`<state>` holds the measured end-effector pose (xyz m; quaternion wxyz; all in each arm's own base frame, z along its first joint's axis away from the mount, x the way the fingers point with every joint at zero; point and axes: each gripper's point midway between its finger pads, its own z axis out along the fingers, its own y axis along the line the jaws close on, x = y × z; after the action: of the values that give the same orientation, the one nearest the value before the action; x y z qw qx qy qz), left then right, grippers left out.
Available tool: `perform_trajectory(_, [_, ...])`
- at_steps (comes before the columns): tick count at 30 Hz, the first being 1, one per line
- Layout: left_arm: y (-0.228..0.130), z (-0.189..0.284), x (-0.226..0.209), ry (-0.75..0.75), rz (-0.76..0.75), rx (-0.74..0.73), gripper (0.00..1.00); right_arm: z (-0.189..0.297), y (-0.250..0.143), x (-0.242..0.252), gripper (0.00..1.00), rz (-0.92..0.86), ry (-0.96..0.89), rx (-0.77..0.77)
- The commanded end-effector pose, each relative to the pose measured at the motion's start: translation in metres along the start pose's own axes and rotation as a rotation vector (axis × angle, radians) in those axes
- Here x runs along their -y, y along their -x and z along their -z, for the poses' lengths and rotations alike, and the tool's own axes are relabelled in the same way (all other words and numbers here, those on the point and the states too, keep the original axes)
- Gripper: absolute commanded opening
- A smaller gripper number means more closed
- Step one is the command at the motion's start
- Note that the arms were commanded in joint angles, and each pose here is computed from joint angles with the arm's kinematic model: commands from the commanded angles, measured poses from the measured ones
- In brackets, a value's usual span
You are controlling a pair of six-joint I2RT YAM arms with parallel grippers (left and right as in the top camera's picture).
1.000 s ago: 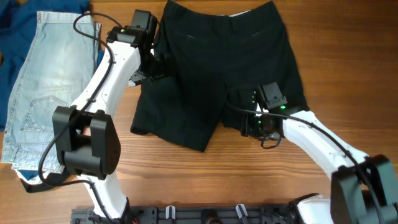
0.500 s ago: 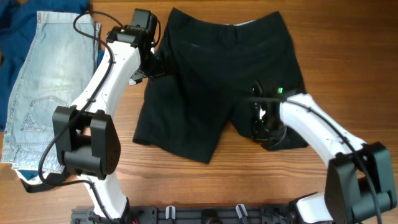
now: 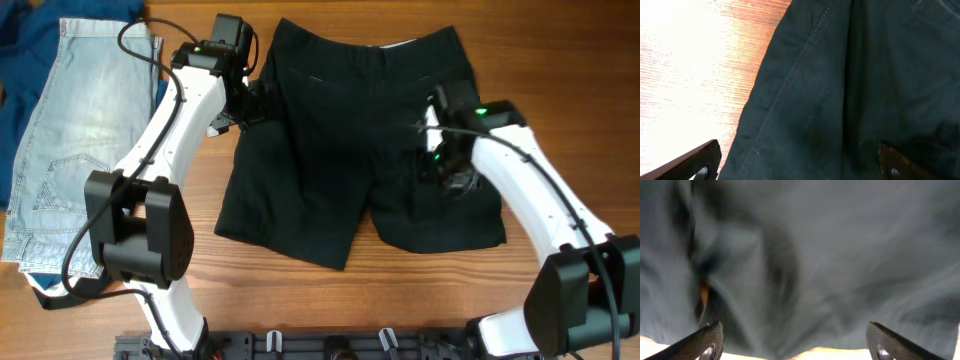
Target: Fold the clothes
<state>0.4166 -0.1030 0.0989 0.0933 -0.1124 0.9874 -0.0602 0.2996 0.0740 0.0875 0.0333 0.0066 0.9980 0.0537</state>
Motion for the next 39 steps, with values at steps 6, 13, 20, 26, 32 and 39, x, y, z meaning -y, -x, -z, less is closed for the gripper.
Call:
perform_trajectory(6, [0.019, 0.008, 0.009, -0.046, -0.044, 0.086, 1.00, -0.056, -0.002, 0.033, 0.86, -0.129, -0.013, -0.150])
perform_trajectory(13, [0.044, 0.011, 0.021, -0.085, -0.102, 0.191, 1.00, -0.103, -0.009, 0.057, 0.87, -0.230, -0.026, -0.170])
perform_trajectory(20, [0.050, 0.011, 0.023, -0.094, -0.103, 0.212, 1.00, -0.146, -0.023, 0.116, 0.87, -0.372, -0.025, -0.259])
perform_trajectory(26, [0.053, 0.008, 0.025, -0.100, -0.104, 0.221, 1.00, -0.133, 0.022, 0.189, 0.82, -0.548, -0.005, -0.072])
perform_trajectory(32, [0.063, 0.000, 0.045, -0.162, -0.127, 0.260, 1.00, -0.082, 0.135, 0.235, 0.82, -0.533, -0.035, 0.325])
perform_trajectory(39, [0.112, -0.039, 0.097, -0.318, -0.385, 0.466, 1.00, 0.066, 0.193, 0.173, 1.00, -0.357, 0.100, 0.431])
